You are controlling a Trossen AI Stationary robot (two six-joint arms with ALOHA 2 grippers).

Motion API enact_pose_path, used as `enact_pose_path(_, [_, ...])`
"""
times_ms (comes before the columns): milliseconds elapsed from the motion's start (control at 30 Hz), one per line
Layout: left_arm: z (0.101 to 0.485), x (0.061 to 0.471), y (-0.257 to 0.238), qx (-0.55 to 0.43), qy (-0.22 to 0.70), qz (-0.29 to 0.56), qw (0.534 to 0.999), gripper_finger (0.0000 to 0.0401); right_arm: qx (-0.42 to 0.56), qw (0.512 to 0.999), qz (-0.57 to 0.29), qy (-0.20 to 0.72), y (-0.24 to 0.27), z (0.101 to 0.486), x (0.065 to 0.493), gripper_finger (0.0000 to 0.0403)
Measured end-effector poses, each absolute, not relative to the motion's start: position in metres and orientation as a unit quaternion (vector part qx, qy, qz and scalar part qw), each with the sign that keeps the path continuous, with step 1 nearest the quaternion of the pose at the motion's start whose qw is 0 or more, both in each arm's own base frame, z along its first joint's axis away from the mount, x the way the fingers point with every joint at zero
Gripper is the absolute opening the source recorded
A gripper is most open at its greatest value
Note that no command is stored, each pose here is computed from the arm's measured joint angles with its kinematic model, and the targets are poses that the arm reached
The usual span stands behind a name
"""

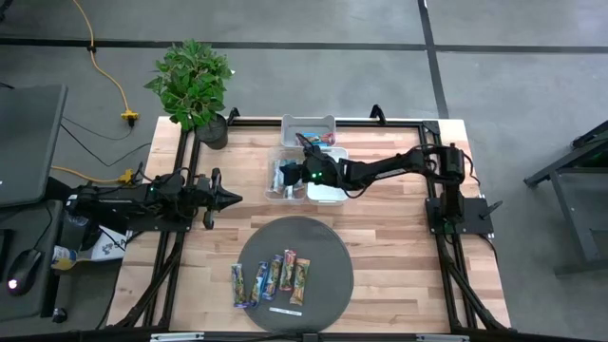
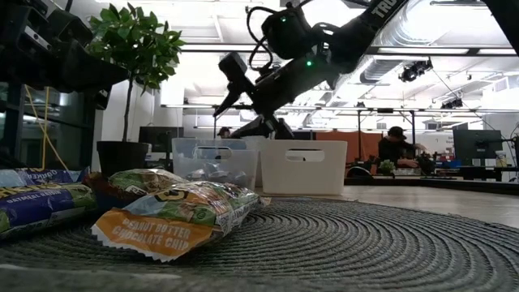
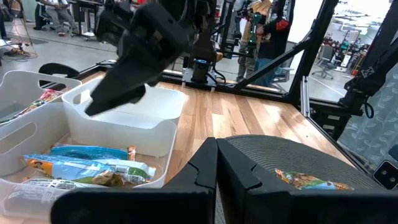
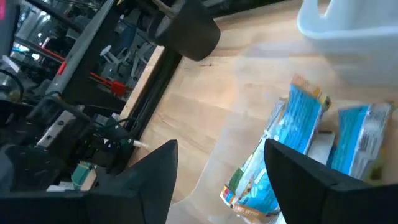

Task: Pick and place Granola Bars by type
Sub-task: Put the yellow granola bar into the transparent bin

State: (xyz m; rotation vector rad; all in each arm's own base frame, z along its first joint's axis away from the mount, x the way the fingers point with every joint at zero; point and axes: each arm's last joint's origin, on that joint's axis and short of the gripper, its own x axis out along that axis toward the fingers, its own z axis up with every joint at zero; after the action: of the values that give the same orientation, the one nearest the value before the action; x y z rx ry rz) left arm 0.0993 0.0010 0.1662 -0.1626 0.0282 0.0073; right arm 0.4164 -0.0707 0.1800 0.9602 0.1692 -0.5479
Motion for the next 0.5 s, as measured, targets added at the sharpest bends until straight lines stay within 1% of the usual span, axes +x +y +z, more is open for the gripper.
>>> enact_pose_path(100, [0.166,0.099,0.001,-0.081,0.014,0.004,0.997,0.0,0.435,0.862,-0.248,0.075,-0.071,0.192,0.414,0.0223])
enact_pose_path(267, [0.166,0.099,0.001,-0.081,0.015,0.004,0.997,0.0,0.382,0.899,-0.205,0.059,-0.068,0.227,0.406,0.0223])
enact_pose_path(333, [0.166,0.099,0.001,-0.081,0.015,0.004,0.997,0.0,0.359,0.916,-0.172,0.054,-0.064,0.243,0.401,0.0223])
enact_pose_path(500, [0.166,0.099,0.001,-0.081,0.015,0.004,0.997,0.0,0.304,0.95,-0.058,0.037,-0.045,0.284,0.387,0.0223])
